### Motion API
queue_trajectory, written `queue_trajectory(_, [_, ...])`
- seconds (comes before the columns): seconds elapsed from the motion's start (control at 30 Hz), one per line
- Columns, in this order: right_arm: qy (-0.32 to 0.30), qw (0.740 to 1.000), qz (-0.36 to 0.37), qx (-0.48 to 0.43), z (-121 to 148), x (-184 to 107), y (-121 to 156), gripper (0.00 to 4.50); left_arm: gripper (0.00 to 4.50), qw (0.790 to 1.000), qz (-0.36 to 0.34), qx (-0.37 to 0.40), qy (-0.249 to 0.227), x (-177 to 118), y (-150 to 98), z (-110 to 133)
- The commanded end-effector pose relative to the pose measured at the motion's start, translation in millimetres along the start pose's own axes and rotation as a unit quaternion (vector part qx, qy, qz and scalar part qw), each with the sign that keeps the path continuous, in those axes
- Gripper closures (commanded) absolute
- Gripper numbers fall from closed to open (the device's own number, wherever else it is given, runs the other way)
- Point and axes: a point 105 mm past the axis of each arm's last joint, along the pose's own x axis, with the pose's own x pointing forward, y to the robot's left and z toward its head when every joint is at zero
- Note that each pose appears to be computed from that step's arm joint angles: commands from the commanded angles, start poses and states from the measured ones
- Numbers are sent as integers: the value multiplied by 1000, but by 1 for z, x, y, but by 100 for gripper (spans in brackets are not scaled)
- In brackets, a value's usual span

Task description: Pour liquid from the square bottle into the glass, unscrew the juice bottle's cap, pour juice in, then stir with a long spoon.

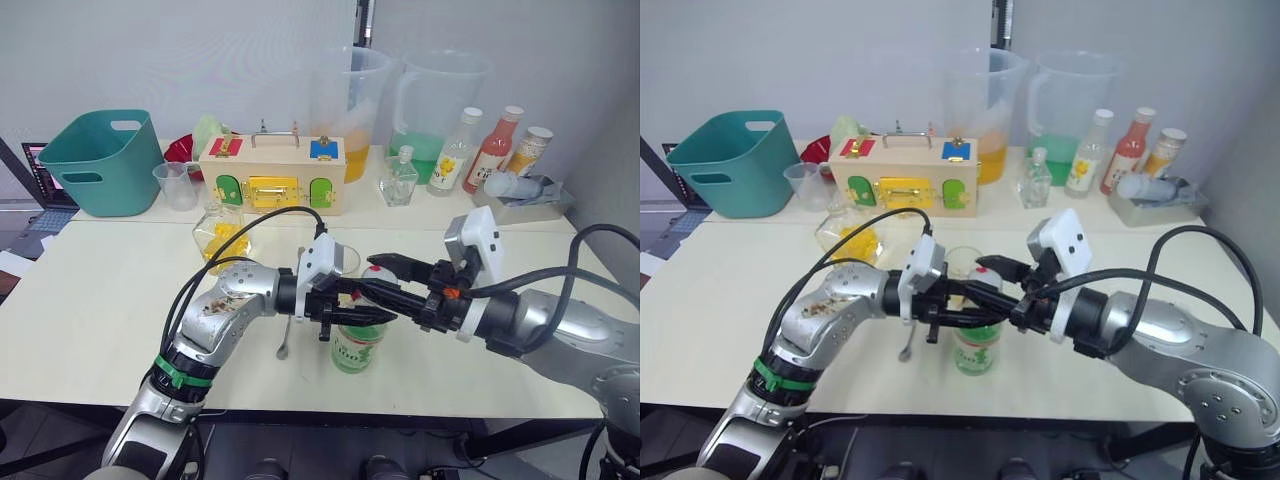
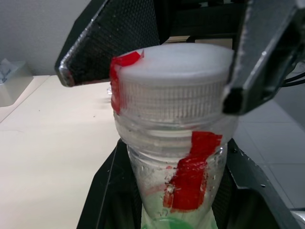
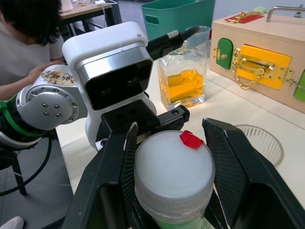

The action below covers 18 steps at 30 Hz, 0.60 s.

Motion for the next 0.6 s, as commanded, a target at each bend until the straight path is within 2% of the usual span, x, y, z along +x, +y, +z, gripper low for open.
queue_trajectory(0.03, [25,997,65,-23,-9,2,6,281,321,999,29,12,14,-6,3,-2])
queue_trajectory(0.2, [43,979,182,-87,-11,10,-1,281,321,999,46,12,20,-13,-1,-3])
queue_trajectory(0.3, [52,951,270,-138,-9,12,-9,281,321,998,57,12,25,-18,-2,-5])
queue_trajectory(0.4, [67,931,321,-158,-8,16,-18,281,321,997,64,13,28,-21,-3,-6])
queue_trajectory(0.47, [90,905,376,-176,-10,19,-20,281,321,996,80,15,28,-24,-1,-6])
queue_trajectory(0.53, [98,886,411,-193,-8,20,-23,281,321,995,93,14,23,-24,1,-6])
queue_trajectory(0.6, [98,877,427,-197,-4,22,-26,281,321,995,98,13,19,-23,1,-5])
